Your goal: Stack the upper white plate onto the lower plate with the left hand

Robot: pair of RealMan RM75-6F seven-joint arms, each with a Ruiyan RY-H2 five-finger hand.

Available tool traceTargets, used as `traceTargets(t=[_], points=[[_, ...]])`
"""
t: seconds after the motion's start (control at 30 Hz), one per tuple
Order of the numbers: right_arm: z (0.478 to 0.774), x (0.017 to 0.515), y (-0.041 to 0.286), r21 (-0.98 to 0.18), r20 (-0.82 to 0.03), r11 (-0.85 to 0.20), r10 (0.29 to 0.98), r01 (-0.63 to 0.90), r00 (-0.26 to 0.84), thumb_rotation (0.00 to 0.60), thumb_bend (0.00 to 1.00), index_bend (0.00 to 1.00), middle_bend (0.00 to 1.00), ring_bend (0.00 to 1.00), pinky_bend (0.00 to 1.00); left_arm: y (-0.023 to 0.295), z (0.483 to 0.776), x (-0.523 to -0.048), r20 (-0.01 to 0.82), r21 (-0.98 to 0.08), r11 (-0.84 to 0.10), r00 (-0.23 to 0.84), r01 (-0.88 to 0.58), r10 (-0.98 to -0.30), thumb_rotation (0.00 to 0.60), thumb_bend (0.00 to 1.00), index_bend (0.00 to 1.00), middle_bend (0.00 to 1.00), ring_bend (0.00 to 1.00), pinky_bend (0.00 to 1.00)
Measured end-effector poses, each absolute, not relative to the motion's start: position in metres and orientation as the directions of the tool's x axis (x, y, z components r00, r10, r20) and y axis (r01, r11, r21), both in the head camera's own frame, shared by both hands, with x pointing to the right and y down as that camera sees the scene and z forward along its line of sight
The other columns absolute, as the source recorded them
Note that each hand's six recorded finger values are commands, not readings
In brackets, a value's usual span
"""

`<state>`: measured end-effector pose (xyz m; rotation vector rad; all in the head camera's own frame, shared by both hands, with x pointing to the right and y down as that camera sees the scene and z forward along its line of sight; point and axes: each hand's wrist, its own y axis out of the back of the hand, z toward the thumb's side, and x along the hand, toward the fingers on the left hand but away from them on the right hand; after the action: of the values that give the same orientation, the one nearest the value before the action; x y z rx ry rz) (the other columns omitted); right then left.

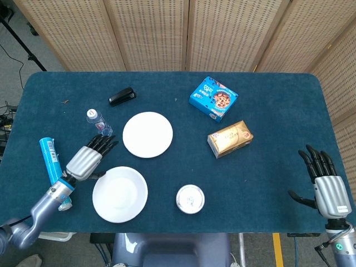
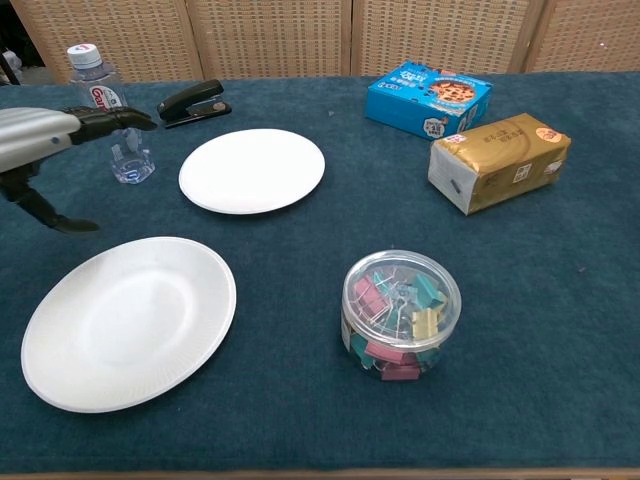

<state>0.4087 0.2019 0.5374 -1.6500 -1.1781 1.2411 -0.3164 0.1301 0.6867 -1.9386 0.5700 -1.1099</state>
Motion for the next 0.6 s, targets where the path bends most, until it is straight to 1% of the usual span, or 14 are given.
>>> traceTargets(t=[0.1,0.4,0.6], points=[[0.541,0.411,0.2,-0.925,-0.29,-0.304,0.952,0.228,0.094,0.6,0.0,0.0,0.0,0.0,0.0,0.12,0.705,-0.297,0.492,-0.821,-0.571,0.516,0.006,-0.701,0.6,0.19,0.03,0.0,0.0,0.0],[0.551,0.42,0.195,-0.92,-0.319,-0.324,0.946,0.221,0.061,0.6,0.0,0.0,0.0,0.0,0.0,0.087,0.74,-0.247,0.497,-0.819,-0.574,0.508,0.006,-0.703,0.6,0.19,0.03,0.0,0.0,0.0],[0.55,0.422,0.194,-0.919,-0.318,-0.322,0.947,0.229,0.054,0.6,0.0,0.0,0.0,0.0,0.0,0.084,0.753,-0.226,0.522,-0.81,-0.585,0.512,0.045,-0.683,0.6,0.19,0.03,0.0,0.0,0.0]])
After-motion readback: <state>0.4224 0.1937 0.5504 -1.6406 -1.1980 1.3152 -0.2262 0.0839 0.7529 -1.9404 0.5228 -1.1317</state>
